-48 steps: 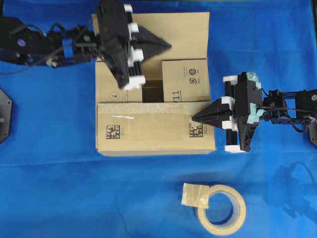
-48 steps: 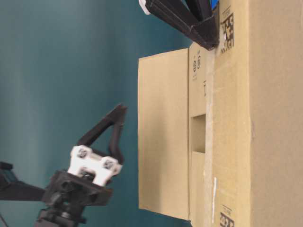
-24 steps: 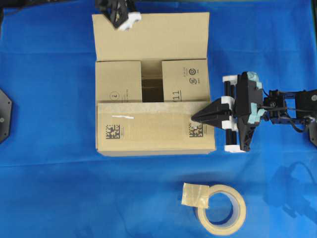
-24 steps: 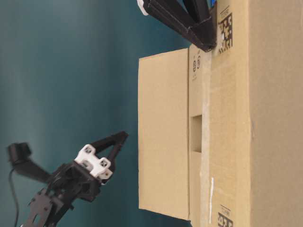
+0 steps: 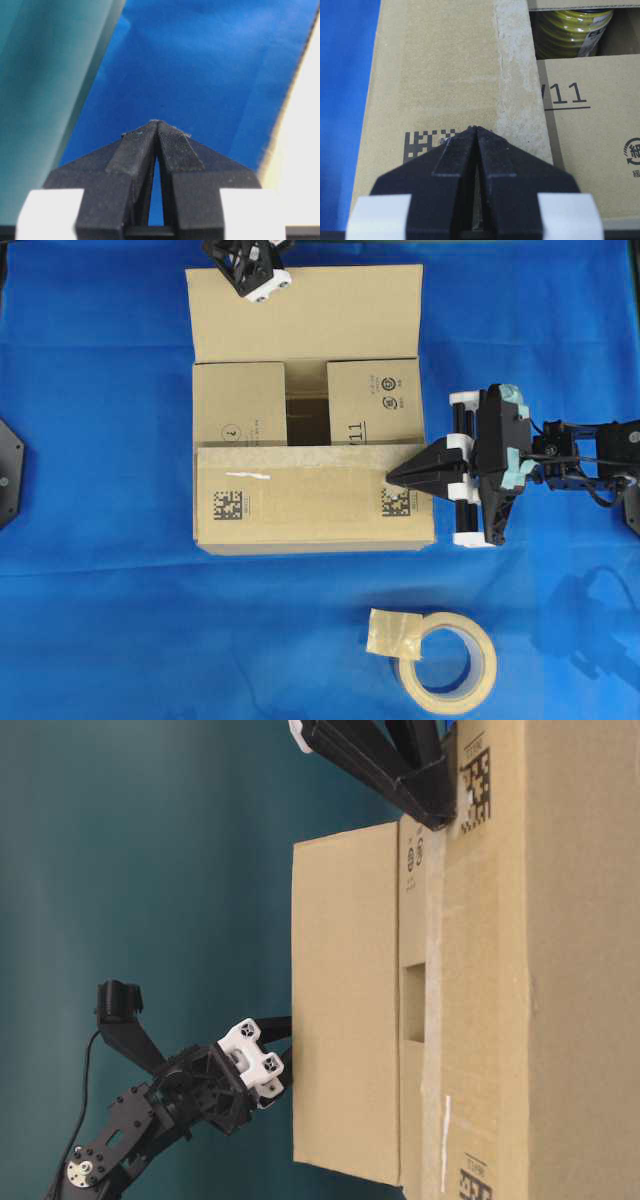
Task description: Close the cardboard box.
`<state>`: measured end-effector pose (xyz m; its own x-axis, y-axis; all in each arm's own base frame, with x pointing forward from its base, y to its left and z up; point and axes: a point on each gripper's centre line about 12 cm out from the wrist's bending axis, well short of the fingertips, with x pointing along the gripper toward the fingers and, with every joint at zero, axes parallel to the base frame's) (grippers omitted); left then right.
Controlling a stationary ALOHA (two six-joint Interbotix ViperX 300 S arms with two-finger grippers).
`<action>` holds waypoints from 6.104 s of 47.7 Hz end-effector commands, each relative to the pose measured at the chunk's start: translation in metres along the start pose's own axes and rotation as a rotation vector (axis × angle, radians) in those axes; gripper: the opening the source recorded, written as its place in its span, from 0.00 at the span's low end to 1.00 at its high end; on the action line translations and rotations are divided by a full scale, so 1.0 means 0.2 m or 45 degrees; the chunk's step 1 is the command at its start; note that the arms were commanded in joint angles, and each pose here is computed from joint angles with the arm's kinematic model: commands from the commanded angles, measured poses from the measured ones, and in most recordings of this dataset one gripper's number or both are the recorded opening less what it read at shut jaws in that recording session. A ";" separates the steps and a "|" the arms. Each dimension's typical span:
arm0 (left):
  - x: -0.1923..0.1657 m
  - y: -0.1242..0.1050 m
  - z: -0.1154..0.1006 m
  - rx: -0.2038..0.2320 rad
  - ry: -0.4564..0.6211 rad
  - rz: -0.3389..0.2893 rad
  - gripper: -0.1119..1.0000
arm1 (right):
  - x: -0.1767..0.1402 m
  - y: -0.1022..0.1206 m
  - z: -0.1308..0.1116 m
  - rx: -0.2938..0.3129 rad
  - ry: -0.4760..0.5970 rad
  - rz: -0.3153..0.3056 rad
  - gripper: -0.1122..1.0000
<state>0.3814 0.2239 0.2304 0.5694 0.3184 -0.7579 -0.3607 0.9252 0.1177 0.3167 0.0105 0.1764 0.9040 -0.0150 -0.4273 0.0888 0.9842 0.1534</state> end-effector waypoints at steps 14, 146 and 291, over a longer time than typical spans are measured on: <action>-0.16 -0.16 0.12 0.066 -0.077 -0.056 0.10 | 0.00 0.01 0.05 0.001 -0.049 0.003 0.10; -0.41 -0.77 -0.50 -0.098 -0.720 -0.399 0.10 | 0.04 -0.18 0.00 0.047 -0.008 -0.135 0.10; -0.31 -0.85 -0.84 -0.050 -0.798 -0.464 0.10 | 0.04 -0.18 0.00 0.051 -0.020 -0.135 0.10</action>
<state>0.2790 0.0132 0.1447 0.9650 0.0603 -0.2551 -0.0886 0.9909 -0.1009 0.3193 -0.0245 0.1638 0.8888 -0.1182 -0.4428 0.1989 0.9699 0.1403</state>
